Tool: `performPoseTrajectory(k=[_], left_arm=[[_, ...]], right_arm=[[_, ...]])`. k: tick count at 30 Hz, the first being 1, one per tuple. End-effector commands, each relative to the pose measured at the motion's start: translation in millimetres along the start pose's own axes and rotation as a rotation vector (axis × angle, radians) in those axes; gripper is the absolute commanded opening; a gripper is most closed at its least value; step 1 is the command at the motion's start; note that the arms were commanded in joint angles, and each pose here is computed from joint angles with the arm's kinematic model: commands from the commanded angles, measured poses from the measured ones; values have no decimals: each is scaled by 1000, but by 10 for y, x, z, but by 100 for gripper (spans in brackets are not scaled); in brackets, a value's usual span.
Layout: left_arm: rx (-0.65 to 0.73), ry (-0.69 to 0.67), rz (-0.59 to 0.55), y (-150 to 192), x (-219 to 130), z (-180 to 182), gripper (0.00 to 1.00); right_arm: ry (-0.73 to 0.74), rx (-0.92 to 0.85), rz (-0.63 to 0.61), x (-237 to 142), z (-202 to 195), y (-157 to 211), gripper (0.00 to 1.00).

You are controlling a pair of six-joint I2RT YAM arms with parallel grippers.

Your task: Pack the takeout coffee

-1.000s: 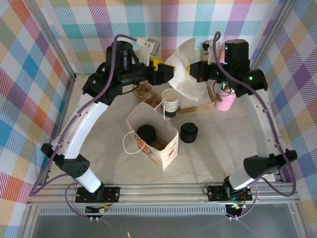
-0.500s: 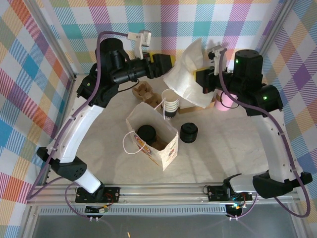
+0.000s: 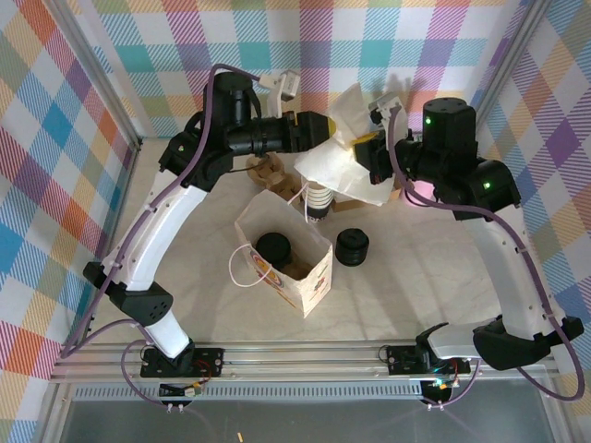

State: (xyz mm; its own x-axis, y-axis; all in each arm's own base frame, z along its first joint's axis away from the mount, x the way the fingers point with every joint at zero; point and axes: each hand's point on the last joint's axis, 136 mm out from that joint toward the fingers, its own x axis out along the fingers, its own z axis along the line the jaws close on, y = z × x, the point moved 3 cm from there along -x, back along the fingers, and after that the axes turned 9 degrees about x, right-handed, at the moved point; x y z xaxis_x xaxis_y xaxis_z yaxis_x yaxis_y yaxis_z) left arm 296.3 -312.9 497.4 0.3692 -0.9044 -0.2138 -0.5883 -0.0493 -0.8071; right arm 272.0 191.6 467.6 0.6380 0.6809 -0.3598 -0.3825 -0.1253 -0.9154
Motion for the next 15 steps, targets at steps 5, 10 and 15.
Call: performPoseTrajectory(k=[5,10,15], left_arm=[[-12,-6,58,113,-93,-64,21],[-12,1,57,130,-143,-74,6],[-17,38,64,142,-182,-64,8]], right_arm=[[-13,-81,4,37,51,47,0],[-8,-111,-2,62,34,100,1],[1,-154,-12,36,16,209,1]])
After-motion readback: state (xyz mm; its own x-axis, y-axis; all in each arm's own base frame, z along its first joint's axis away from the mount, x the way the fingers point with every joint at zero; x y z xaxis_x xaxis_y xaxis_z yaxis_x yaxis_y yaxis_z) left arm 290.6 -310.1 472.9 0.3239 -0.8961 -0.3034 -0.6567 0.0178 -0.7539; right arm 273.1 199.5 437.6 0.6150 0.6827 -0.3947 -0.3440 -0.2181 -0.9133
